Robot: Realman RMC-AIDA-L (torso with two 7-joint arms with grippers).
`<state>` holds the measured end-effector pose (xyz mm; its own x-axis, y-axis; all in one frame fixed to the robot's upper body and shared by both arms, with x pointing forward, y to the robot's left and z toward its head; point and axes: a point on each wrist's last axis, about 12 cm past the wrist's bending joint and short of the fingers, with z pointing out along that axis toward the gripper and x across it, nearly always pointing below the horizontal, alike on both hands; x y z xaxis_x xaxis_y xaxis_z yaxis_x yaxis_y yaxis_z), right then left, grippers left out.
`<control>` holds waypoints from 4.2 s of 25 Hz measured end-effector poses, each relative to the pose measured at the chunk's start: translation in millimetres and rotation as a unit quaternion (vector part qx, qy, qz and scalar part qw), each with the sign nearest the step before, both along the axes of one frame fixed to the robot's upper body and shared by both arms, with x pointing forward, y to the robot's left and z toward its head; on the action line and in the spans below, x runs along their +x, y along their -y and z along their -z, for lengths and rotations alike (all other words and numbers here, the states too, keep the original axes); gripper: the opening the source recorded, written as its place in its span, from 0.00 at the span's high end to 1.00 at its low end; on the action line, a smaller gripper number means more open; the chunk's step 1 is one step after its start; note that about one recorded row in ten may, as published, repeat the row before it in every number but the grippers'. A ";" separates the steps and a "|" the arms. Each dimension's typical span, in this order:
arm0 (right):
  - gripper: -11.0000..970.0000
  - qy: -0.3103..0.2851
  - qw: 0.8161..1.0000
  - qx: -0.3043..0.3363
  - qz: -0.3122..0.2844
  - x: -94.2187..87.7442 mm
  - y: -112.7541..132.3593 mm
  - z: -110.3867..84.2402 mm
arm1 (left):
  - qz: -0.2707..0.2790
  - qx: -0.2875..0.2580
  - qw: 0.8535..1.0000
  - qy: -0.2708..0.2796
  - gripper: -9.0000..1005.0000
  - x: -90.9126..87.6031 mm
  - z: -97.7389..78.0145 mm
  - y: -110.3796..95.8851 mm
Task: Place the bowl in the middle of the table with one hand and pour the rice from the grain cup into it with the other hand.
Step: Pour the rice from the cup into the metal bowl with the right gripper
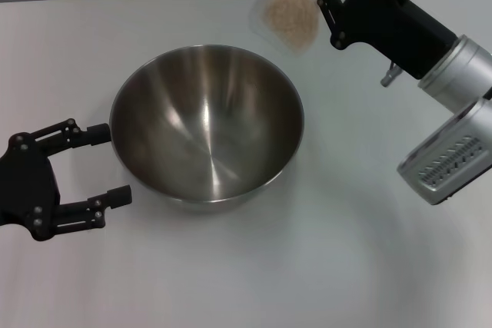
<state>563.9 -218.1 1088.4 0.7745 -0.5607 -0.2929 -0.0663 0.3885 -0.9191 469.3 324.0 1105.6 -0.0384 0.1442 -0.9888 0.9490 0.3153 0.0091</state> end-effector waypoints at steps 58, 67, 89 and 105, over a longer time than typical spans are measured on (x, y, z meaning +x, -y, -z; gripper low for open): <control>0.97 0.228 0.947 -0.218 0.054 -17.5 -52.2 19.5 | -0.014 0.001 1.000 0.017 0.18 5.7 -5.5 -5.0; 0.97 0.233 0.946 -0.220 0.057 -18.9 -52.8 20.0 | -0.014 0.004 1.000 0.019 0.18 5.9 -6.1 -5.4; 0.97 0.224 0.952 -0.197 0.064 -25.0 -55.4 20.1 | -0.014 0.010 1.000 0.024 0.18 6.8 -8.2 -6.1; 0.97 0.144 0.981 -0.086 0.099 -23.5 -49.4 13.2 | -0.017 0.009 1.000 0.022 0.18 4.6 -7.0 -7.3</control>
<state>540.4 -168.8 1075.3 0.6827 -0.7299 0.0347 0.2663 0.2044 -0.9420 473.9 331.3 1112.6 0.0003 0.1617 -0.9868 0.9361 0.3470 0.0571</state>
